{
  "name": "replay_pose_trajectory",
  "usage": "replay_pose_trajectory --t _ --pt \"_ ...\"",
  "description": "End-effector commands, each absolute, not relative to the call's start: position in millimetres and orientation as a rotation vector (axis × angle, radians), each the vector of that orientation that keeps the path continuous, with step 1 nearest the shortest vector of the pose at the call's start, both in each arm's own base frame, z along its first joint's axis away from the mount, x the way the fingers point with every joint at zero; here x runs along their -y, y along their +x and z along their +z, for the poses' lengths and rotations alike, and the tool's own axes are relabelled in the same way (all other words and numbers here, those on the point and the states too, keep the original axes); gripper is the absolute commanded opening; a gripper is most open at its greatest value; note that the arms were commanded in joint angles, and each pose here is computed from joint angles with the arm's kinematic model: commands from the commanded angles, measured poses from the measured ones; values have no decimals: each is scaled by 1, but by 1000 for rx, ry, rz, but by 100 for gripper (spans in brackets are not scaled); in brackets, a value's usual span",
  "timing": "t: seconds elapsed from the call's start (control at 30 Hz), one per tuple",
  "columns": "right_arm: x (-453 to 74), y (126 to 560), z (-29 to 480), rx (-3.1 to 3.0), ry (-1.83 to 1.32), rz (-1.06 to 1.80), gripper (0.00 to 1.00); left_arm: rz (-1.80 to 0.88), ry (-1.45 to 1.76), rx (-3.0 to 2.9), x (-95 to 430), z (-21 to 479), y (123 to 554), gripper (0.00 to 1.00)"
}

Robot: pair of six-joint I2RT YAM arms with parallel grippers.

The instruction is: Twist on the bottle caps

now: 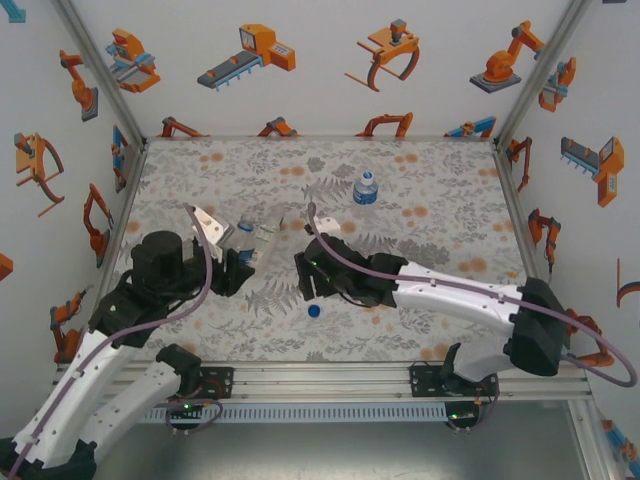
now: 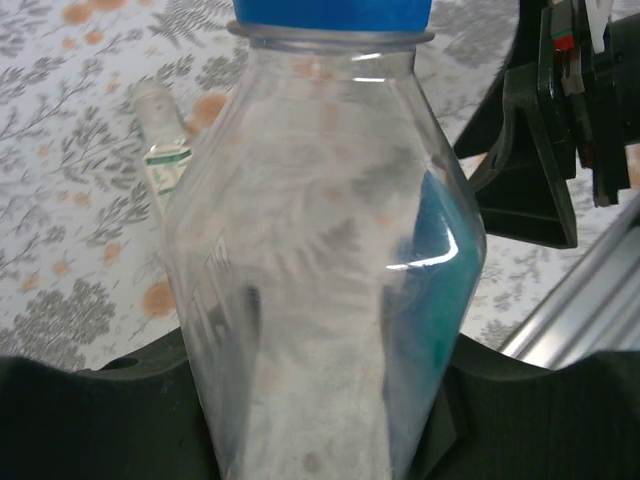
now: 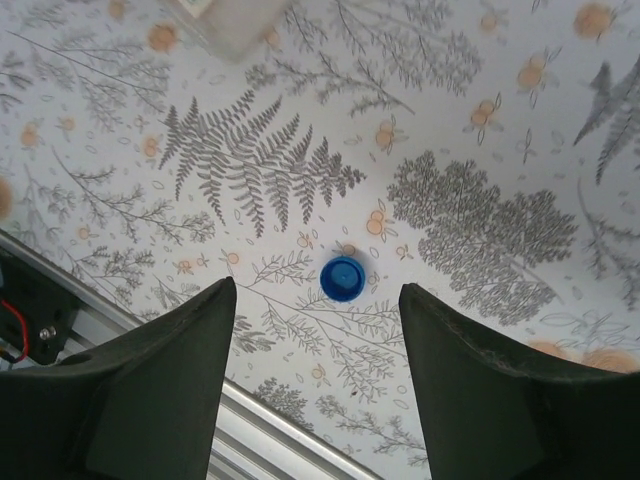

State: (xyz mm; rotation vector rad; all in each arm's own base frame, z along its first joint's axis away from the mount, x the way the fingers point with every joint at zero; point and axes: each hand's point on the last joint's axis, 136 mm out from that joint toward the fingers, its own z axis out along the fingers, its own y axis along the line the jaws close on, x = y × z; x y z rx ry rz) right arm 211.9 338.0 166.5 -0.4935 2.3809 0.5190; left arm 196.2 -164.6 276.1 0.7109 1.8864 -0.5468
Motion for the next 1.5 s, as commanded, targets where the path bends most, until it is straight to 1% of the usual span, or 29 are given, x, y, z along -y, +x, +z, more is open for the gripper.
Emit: replay_pose_trajectory --t 0.0,0.13,0.23,0.3,0.43,0.53,0.8,1.17,1.47 --pt "-332 210 140 -2507 -379 492 59 -448 646 -1841 147 277 201 3" --pt "-337 205 116 -2601 -384 485 58 -392 563 -1805 130 270 199 4" --pt "-340 201 98 -2660 -400 462 57 -370 515 -1750 122 279 198 5" --pt "-342 198 92 -2687 -408 463 54 -348 494 -1738 116 282 198 7" --pt "-346 197 83 -2719 -404 465 51 -305 550 -1758 115 283 196 7" --pt "-349 196 77 -2738 -399 456 49 -250 548 -1782 110 278 201 9" --pt "-348 195 68 -2761 -391 432 47 -280 525 -1834 117 267 210 9" --pt "-348 199 63 -2758 -386 404 47 -250 491 -1819 109 270 209 11" --pt "-351 201 62 -2748 -390 409 47 -254 511 -1833 112 267 210 12"
